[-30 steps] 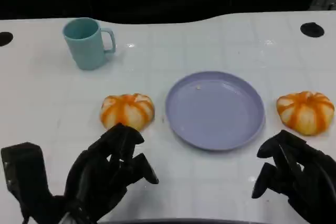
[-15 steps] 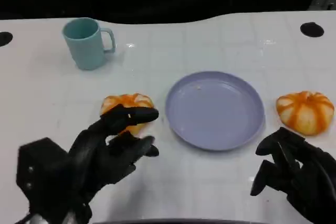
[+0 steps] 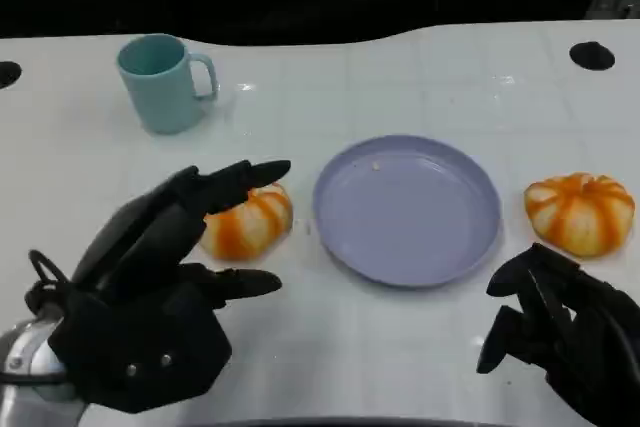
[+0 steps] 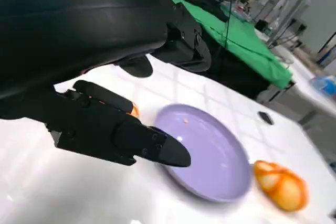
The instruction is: Grasp the bread from the table and place it into the plate.
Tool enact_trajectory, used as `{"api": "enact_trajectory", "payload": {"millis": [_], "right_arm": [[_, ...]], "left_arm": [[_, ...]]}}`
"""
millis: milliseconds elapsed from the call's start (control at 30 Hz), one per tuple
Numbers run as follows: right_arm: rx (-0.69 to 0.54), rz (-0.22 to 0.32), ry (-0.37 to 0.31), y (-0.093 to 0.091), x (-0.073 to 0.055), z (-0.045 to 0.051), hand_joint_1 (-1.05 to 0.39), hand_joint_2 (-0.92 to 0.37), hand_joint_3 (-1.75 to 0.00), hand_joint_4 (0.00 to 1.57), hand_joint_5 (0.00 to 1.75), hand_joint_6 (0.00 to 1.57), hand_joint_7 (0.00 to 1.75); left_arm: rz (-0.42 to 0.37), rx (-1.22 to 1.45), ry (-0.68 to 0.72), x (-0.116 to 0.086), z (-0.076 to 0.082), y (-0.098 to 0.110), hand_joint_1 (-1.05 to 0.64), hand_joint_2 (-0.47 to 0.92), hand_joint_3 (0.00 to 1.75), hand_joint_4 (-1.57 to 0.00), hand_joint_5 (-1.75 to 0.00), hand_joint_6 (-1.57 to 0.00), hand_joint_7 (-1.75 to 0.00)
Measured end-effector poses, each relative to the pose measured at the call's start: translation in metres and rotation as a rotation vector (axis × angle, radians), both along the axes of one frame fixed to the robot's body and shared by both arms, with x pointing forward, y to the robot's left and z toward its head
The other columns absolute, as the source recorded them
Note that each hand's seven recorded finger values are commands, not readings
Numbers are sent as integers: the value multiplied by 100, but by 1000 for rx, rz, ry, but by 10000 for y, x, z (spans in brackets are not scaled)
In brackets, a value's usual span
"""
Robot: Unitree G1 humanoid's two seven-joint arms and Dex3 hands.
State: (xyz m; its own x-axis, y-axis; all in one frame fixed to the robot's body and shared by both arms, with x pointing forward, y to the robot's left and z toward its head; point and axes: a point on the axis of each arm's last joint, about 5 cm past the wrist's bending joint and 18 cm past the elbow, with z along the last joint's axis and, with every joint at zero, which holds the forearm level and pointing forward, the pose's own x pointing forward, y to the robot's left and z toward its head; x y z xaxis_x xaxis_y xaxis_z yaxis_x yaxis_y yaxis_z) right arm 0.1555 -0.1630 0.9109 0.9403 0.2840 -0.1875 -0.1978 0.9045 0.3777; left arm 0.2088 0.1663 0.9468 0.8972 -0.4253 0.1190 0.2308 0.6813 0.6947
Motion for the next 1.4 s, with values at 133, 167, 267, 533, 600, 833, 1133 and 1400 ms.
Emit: {"api": "enact_trajectory", "payload": {"millis": [133, 167, 267, 533, 600, 833, 1133, 1400], "right_arm": [[0, 0, -1, -1, 9, 0, -45, -92, -40, 63, 175, 49, 162], [0, 0, -2, -2, 10, 1, -45, -92, -40, 63, 175, 49, 162], [0, -2, -2, -7, 9, 1, -44, -92, -39, 63, 175, 50, 162], [1, -4, -2, -9, 10, -6, -45, -92, -40, 63, 175, 49, 162], [0, -5, -2, -10, 7, -7, -45, -92, -40, 62, 175, 49, 162], [2, -6, -2, -15, 5, -5, -44, -92, -40, 62, 175, 48, 162], [2, -3, -1, -25, -3, -11, -45, -92, -38, 63, 175, 49, 162], [11, 2, -15, -44, -5, -47, -44, -92, -40, 65, 175, 51, 159]], "left_arm": [[-7, 241, -86, 84, 109, -5, -46, 80, 0, 0, -33, -27, -1], [-9, 298, -107, 110, 133, -16, -46, 79, 0, 0, -32, -28, -1], [-14, 411, -139, 163, 154, -63, -48, 80, 0, 0, -30, -27, -1], [-31, 595, -87, 388, 89, -165, -44, 81, 0, -1, -24, -24, -1], [-34, 616, -54, 467, 67, -184, -43, 80, 0, -1, -25, -24, -1], [-43, 665, 61, 709, -75, -271, -38, 84, 1, -1, -25, -24, 0], [-35, 736, 155, 920, -246, -439, -46, 84, 0, -3, -21, -23, 0], [-17, 759, 211, 1033, -344, -489, -44, 84, 0, -8, -17, -24, 0]]}}
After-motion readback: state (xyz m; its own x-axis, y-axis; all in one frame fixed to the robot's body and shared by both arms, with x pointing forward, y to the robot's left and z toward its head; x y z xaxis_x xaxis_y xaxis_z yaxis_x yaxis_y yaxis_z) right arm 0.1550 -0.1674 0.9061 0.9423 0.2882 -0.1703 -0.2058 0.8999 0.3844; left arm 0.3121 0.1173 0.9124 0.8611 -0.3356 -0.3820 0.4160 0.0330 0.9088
